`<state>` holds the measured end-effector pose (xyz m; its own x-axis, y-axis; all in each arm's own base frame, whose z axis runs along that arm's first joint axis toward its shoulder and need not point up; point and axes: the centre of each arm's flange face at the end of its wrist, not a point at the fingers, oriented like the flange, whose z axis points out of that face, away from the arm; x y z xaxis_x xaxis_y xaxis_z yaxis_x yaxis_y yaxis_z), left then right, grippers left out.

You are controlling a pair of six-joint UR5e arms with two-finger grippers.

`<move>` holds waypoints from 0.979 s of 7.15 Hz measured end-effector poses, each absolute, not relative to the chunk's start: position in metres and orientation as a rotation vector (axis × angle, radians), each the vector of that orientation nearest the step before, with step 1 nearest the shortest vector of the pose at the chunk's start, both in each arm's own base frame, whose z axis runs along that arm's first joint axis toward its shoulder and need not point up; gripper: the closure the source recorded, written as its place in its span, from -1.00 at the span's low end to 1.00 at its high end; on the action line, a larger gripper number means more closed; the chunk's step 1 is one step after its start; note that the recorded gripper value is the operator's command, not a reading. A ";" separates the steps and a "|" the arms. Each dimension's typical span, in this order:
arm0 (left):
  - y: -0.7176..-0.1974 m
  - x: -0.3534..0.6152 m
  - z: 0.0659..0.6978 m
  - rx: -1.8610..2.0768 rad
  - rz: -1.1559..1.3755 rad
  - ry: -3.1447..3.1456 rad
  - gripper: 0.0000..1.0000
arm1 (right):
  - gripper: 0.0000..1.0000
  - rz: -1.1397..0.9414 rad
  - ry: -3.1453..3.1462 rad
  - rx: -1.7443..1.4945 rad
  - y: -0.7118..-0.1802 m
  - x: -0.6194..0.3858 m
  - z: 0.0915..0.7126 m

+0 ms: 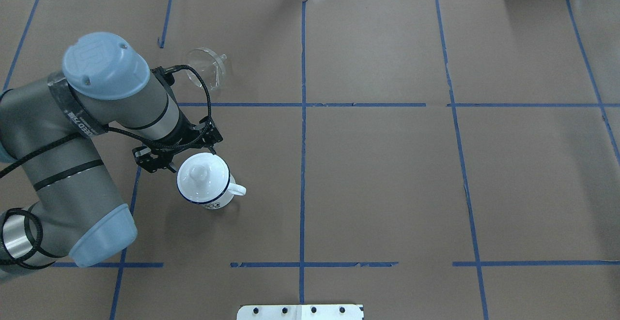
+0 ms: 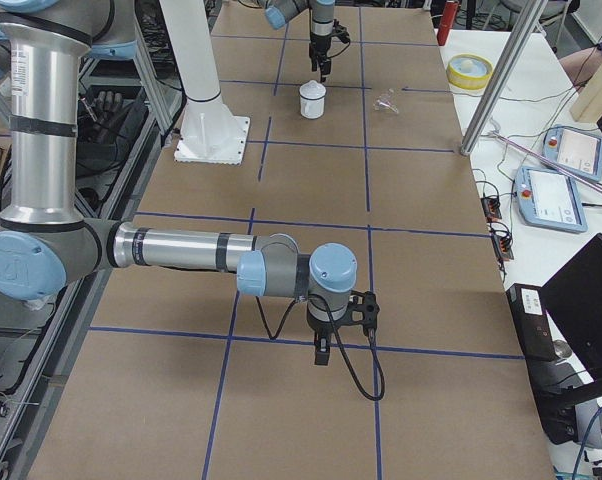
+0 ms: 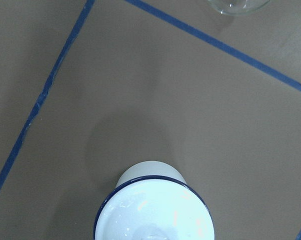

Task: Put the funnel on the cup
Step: 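Move the left gripper down over the white lid on the mug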

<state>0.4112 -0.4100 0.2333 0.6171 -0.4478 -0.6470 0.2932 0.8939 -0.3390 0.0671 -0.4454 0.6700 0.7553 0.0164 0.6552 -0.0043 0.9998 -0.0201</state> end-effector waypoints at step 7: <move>-0.402 0.425 0.241 -0.230 -0.418 0.779 -0.22 | -1.00 0.011 -0.715 -0.018 -0.445 0.067 0.670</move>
